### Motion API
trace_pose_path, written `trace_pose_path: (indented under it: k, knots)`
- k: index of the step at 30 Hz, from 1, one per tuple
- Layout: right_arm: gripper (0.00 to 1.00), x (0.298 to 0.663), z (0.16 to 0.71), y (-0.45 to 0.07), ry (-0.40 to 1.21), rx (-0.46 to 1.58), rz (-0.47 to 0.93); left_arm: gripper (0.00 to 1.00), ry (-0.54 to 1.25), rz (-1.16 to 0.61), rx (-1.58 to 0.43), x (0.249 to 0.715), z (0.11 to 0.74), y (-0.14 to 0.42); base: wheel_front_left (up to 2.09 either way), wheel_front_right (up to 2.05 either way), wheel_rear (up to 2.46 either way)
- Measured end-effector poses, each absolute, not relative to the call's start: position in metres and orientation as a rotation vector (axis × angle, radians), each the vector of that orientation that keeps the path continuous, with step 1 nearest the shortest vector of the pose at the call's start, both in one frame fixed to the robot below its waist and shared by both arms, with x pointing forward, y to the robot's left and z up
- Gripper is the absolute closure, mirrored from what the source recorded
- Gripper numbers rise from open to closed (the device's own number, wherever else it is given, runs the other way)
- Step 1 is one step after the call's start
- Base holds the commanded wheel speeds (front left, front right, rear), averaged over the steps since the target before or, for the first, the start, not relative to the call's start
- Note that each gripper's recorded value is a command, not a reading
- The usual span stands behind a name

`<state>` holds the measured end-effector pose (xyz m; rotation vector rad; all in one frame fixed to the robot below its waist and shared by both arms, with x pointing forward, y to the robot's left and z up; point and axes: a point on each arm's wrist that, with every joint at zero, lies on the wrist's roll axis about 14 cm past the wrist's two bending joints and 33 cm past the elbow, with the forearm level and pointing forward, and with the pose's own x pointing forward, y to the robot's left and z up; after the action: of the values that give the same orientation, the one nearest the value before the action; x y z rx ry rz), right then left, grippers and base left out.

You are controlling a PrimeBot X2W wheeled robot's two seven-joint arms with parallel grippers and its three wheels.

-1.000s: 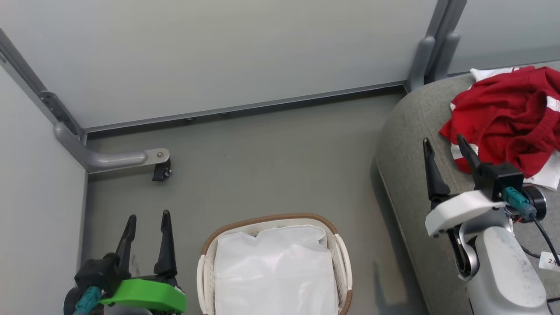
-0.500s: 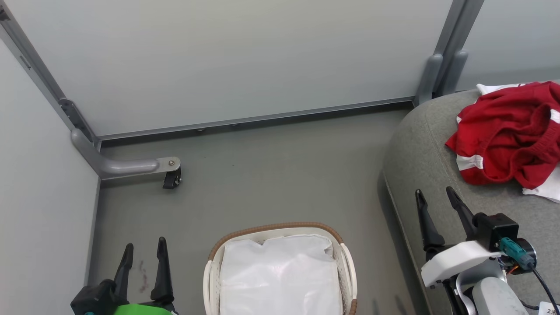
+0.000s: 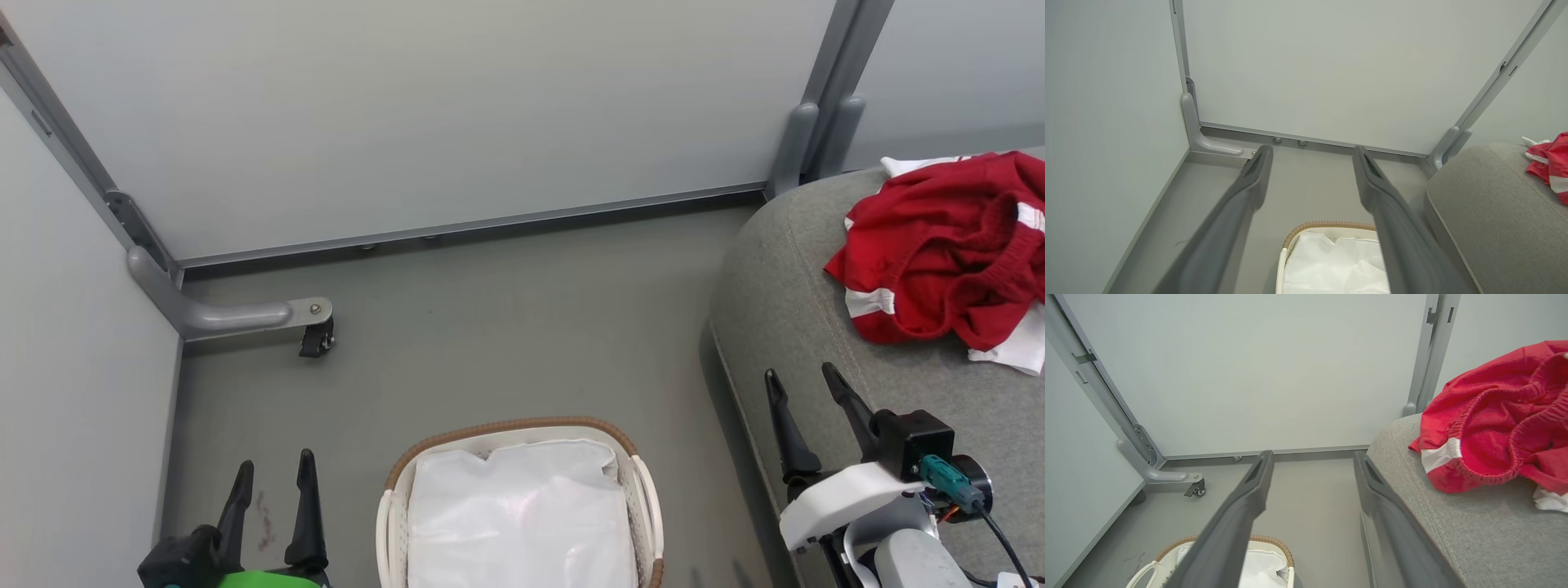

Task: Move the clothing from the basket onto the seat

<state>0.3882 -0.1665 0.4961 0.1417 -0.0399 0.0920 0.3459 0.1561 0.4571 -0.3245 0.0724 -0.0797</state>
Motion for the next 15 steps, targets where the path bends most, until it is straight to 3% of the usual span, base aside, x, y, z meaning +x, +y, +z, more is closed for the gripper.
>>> trace_pose_path:
  k: [8, 9, 15]
  knots:
    - [0.0, 0.389, 0.497, -0.163, -0.042, 0.143, 0.102, 0.0, 0.072, -0.076, -0.322, 0.347, 0.457, 0.157, 0.0, 0.0, 0.0]
    - [1.0, 0.389, 0.495, -0.163, -0.036, 0.144, 0.101, 1.0, 0.078, -0.075, -0.323, 0.346, 0.455, 0.157, 0.0, 0.0, 0.0]
    - [1.0, 0.378, 0.469, -0.163, 0.048, 0.175, 0.085, 1.0, 0.129, -0.062, -0.349, 0.34, 0.441, 0.157, 0.0, 0.0, 0.0]
